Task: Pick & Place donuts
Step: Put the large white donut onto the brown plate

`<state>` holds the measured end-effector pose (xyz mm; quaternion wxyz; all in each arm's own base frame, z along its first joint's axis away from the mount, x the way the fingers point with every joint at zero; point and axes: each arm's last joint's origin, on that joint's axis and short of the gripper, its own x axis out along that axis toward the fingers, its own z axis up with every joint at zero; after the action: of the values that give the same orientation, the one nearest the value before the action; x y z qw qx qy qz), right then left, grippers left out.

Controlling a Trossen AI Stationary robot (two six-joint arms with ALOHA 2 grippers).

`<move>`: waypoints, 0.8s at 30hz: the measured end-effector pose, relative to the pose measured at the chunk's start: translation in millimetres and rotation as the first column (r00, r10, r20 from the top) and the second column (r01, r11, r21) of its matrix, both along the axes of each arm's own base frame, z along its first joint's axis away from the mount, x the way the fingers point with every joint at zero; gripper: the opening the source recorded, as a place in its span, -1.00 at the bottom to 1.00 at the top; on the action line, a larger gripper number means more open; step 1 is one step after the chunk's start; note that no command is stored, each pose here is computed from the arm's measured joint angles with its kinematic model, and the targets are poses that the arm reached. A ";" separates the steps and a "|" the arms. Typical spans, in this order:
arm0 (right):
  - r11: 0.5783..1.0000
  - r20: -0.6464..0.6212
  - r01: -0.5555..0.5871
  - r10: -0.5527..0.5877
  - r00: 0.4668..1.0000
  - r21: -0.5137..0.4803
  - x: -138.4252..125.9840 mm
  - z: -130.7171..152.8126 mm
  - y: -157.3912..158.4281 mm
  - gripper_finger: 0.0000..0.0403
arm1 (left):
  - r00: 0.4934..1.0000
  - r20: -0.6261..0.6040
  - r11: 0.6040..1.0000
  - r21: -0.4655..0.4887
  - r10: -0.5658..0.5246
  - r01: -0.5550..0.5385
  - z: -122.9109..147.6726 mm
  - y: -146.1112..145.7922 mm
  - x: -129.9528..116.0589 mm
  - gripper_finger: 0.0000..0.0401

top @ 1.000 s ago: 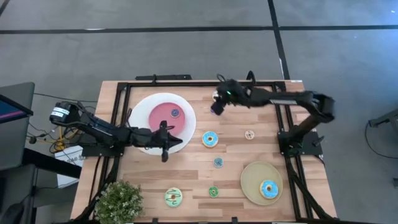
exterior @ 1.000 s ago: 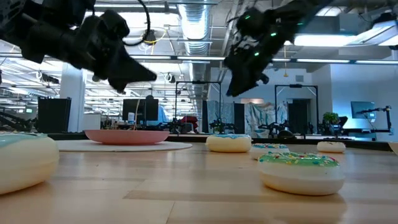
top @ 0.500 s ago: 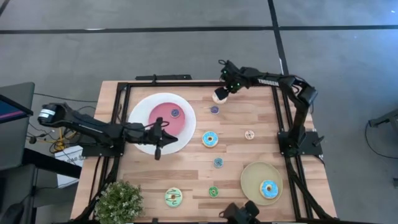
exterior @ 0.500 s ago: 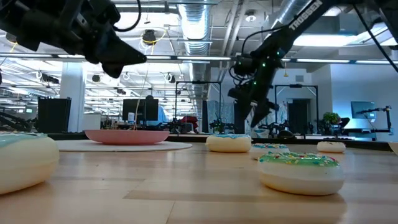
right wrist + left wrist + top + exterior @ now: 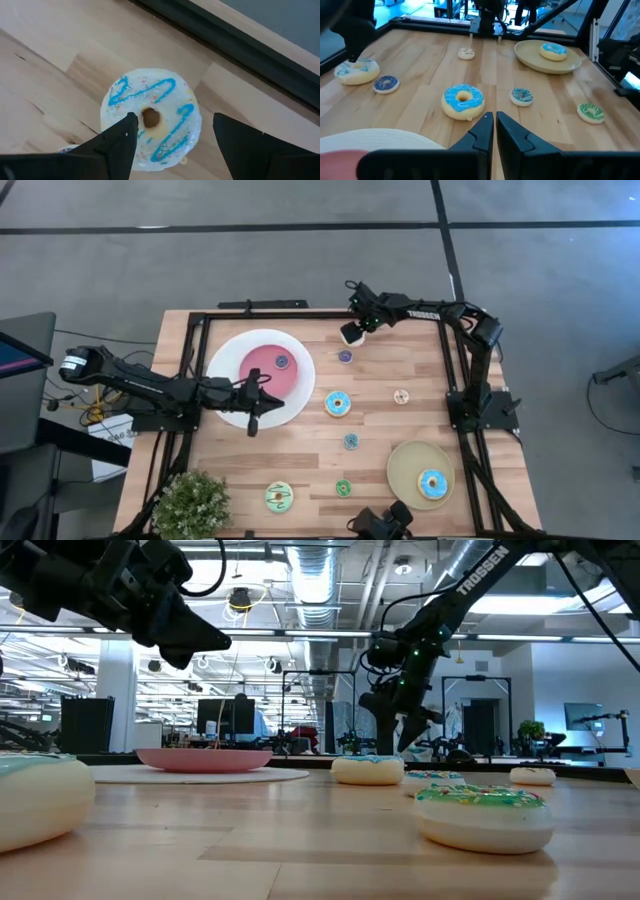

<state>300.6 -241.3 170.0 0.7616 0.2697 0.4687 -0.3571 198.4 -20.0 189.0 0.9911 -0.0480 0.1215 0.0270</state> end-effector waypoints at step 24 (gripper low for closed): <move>0.997 -0.019 0.080 -0.081 0.997 -0.017 2.5 0.0 5.1 0.23 | 1.000 0.002 0.999 -0.049 -0.007 0.007 0.1 -0.5 0.0 -0.93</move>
<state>303.1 -236.2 170.0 0.7440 0.2786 0.4623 -0.3938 198.5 -20.5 189.1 0.9898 -0.0718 0.1212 0.0207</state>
